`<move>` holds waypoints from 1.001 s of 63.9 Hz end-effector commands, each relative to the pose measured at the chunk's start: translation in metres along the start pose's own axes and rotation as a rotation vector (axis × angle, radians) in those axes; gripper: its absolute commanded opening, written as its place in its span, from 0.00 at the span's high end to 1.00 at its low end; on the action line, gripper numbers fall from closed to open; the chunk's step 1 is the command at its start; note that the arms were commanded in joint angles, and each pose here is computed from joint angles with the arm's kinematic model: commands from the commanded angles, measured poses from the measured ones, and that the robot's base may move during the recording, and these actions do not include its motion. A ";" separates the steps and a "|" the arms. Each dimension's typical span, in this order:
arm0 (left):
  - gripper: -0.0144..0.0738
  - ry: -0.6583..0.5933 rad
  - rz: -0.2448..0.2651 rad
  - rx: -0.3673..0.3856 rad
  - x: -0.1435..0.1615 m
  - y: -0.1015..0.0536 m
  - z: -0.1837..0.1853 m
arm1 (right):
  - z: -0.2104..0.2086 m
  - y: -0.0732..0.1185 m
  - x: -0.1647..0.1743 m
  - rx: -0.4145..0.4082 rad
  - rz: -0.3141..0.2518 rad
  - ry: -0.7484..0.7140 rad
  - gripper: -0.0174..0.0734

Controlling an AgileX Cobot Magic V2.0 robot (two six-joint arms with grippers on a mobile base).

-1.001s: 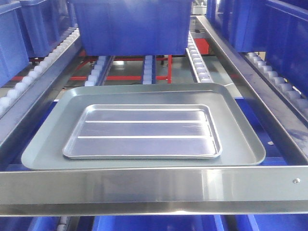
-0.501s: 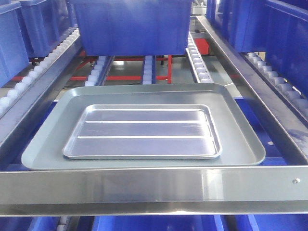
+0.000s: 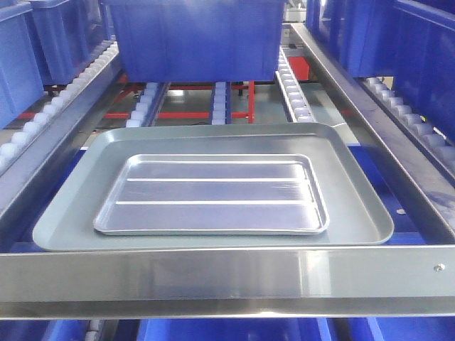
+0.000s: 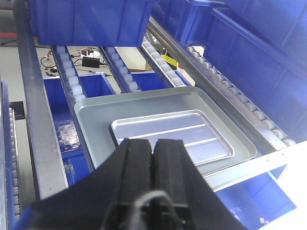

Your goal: Grab silver tray and stack on right shelf

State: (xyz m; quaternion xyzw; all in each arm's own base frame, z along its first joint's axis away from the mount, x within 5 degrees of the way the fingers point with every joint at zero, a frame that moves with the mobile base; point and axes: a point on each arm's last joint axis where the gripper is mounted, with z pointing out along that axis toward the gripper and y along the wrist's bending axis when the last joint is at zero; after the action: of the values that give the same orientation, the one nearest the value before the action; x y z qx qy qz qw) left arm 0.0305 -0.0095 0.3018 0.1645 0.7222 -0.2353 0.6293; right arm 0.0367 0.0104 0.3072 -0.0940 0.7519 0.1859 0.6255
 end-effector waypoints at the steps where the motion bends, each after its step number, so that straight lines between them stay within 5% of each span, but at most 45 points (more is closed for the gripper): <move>1: 0.95 -0.077 -0.003 0.035 -0.012 -0.003 -0.001 | -0.002 0.003 -0.015 -0.016 -0.030 -0.093 0.73; 4: 0.95 -0.056 -0.034 0.053 -0.009 -0.005 0.000 | -0.002 0.003 -0.015 -0.016 -0.030 -0.093 0.73; 13: 0.95 -0.032 0.065 0.093 0.005 -0.009 -0.004 | -0.002 0.003 -0.015 -0.016 -0.030 -0.093 0.73; 25: 0.95 -0.165 0.086 -0.141 0.027 0.000 0.002 | -0.002 0.003 -0.015 -0.016 -0.030 -0.093 0.73; 33: 0.95 -0.226 0.047 -0.329 0.043 0.011 0.012 | -0.002 0.003 -0.015 -0.016 -0.030 -0.092 0.73; 41: 0.95 -0.307 0.100 -0.473 0.060 0.023 0.018 | -0.002 0.003 -0.015 -0.016 -0.030 -0.093 0.73; 49: 0.95 -0.396 0.123 -0.535 0.083 0.032 0.023 | -0.002 0.003 -0.015 -0.016 -0.030 -0.093 0.73; 64: 0.95 -0.329 0.100 -0.531 0.087 0.033 0.025 | -0.002 0.003 -0.015 -0.016 -0.030 -0.092 0.73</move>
State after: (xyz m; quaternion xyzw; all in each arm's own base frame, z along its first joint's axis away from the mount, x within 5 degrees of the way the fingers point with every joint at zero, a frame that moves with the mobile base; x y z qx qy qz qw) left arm 0.0563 -0.0018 0.2067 -0.0059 0.6702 -0.0313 0.7415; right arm 0.0368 0.0103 0.3070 -0.0942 0.7525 0.1848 0.6250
